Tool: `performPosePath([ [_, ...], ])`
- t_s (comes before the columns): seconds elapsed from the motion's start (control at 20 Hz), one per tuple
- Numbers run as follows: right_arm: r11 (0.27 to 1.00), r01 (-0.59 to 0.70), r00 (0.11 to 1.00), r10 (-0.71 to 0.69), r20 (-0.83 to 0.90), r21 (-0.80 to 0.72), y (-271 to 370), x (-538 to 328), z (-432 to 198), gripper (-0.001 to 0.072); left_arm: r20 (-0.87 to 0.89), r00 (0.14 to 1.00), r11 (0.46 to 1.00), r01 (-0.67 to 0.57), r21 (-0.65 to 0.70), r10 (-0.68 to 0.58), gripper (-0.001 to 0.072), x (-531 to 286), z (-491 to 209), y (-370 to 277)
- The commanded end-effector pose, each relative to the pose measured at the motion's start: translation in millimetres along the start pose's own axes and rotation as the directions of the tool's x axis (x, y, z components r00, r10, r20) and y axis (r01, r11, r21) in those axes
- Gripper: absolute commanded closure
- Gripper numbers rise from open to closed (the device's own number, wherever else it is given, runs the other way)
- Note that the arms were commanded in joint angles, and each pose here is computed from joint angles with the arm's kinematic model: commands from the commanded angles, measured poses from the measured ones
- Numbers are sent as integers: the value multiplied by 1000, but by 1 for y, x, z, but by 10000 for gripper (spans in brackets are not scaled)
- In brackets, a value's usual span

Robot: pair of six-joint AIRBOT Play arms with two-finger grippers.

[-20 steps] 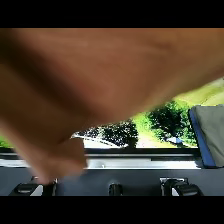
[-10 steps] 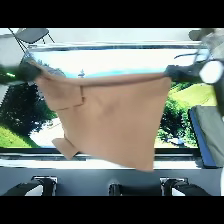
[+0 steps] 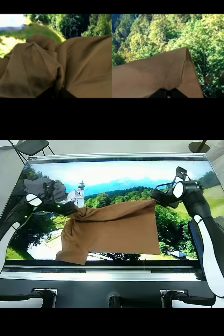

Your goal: Fold the shirts.

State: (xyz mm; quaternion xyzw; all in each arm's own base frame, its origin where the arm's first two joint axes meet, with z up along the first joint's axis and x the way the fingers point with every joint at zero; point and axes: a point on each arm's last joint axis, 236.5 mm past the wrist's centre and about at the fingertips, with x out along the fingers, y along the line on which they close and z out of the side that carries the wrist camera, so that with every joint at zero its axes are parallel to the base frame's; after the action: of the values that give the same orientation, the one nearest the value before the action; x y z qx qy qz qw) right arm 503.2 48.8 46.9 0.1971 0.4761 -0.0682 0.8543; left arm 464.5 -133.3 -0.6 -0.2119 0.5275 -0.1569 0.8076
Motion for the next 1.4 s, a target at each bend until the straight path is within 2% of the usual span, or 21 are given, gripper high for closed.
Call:
performPosePath([
  [0.0, 1000, -11, 1000, 11, 1, 4, 3, -2, 3, 324, -56, 998, 1000, 9, 7, -9, 276, 1, -4, -1],
  [0.05, 999, -3, 1000, 3, 3, -39, -2, -15, 8, 265, -75, 997, 1000, -10, 24, 12, 182, -17, 3, 7],
  [0.15, 997, 37, 999, -36, 4, -61, -35, -40, 20, 264, -111, 986, 991, -119, 59, 125, 187, -61, 14, 46],
  [0.2, 997, 69, 997, -70, -21, -47, -61, -50, 20, 264, -132, 970, 978, -200, 59, 206, 203, -85, 16, 77],
  [0.25, 994, 102, 990, -104, -91, -23, -90, -58, 11, 265, -150, 954, 965, -261, 20, 261, 296, -104, 13, 105],
  [0.3, 993, 120, 976, -119, -180, -5, -112, -64, -5, 270, -165, 948, 957, -285, -63, 272, 348, -113, 8, 125],
  [0.4, 993, 113, 938, -99, -331, 22, -139, -68, -39, 287, -220, 955, 948, -245, -204, 200, 337, -105, -18, 144],
  [0.45, 996, 85, 916, -69, -396, 23, -142, -67, -57, 286, -262, 954, 952, -207, -228, 144, 314, -92, -38, 146],
  [0.6, 999, 46, 860, -31, -509, 17, -143, -63, -93, 284, -378, 924, 961, -158, -227, 63, 316, -58, -93, 150],
  [0.85, 999, 32, 842, -16, -539, 20, -142, -59, -106, 284, -357, 934, 955, -92, -281, -16, 319, -23, -110, 142],
  [1.1, 1000, 26, 824, -17, -566, 8, -143, -62, -113, 283, -311, 950, 952, -85, -295, -11, 325, -13, -99, 144],
  [1.3, 999, 40, 764, -14, -645, 27, -151, -54, -153, 272, -338, 941, 954, -85, -288, -18, 413, -5, -106, 141],
  [1.35, 998, 43, 748, -9, -664, 35, -152, -51, -165, 271, -343, 939, 954, -85, -288, -20, 543, -3, -107, 140],
])
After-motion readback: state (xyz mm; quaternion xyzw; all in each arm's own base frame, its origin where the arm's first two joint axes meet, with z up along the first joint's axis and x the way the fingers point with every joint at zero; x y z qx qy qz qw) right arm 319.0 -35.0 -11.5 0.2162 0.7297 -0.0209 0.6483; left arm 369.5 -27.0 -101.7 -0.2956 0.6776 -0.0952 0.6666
